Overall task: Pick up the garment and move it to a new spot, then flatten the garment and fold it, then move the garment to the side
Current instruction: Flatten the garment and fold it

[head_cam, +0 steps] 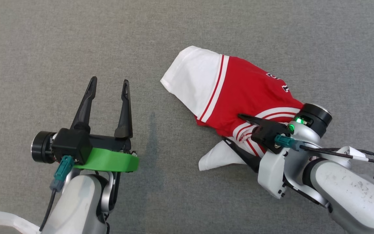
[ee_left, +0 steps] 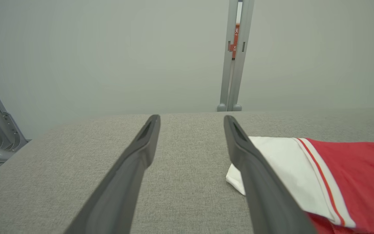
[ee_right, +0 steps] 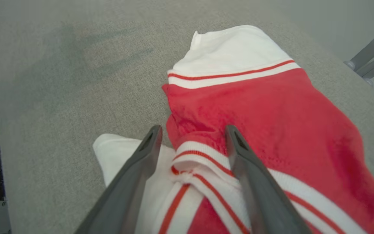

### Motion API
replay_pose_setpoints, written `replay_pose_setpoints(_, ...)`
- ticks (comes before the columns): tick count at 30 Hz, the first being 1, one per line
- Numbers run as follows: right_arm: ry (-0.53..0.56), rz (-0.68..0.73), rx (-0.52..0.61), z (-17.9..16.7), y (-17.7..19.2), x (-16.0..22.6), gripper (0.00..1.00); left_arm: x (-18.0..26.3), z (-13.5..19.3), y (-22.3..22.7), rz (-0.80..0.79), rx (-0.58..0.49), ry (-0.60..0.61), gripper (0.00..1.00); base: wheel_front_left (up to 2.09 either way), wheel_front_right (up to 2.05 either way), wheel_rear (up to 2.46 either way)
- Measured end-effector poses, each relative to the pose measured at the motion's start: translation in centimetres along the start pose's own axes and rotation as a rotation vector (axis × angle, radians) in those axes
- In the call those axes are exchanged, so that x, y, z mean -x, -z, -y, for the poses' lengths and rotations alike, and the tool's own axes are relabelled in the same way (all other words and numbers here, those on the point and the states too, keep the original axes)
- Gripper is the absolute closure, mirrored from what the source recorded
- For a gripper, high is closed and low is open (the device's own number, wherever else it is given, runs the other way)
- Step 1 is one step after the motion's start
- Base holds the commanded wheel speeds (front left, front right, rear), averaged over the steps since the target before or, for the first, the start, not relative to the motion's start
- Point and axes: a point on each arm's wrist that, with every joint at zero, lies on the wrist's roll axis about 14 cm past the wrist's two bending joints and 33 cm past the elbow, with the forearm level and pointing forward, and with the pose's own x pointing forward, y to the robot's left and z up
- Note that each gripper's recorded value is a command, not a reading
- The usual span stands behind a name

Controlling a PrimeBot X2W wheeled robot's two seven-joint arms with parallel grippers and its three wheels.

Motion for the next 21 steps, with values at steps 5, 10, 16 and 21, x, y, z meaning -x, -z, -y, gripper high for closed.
replay_pose_setpoints(5, 0.000, -0.033, 0.012, 0.7, 0.8, -0.7, 1.00, -0.2, -0.4, 0.4, -0.006, -0.003, -0.008, 0.00, 0.00, 0.00, 0.00)
replay_pose_setpoints(10, 0.076, 0.074, -0.042, 3.3, -1.0, -0.2, 1.00, -0.6, -0.2, 0.5, -0.002, -0.004, 0.000, 0.00, 0.00, 0.00, 0.00)
replay_pose_setpoints(16, 0.250, 0.236, -0.168, 8.7, -3.2, 1.5, 1.00, -0.9, 0.2, 0.6, 0.004, -0.008, 0.014, 0.00, 0.00, 0.00, 0.00)
replay_pose_setpoints(21, 0.471, 0.306, -0.345, 14.5, -1.1, 4.2, 1.00, -1.1, 0.6, 1.0, 0.000, -0.006, 0.028, 0.00, 0.00, 0.00, 0.00)
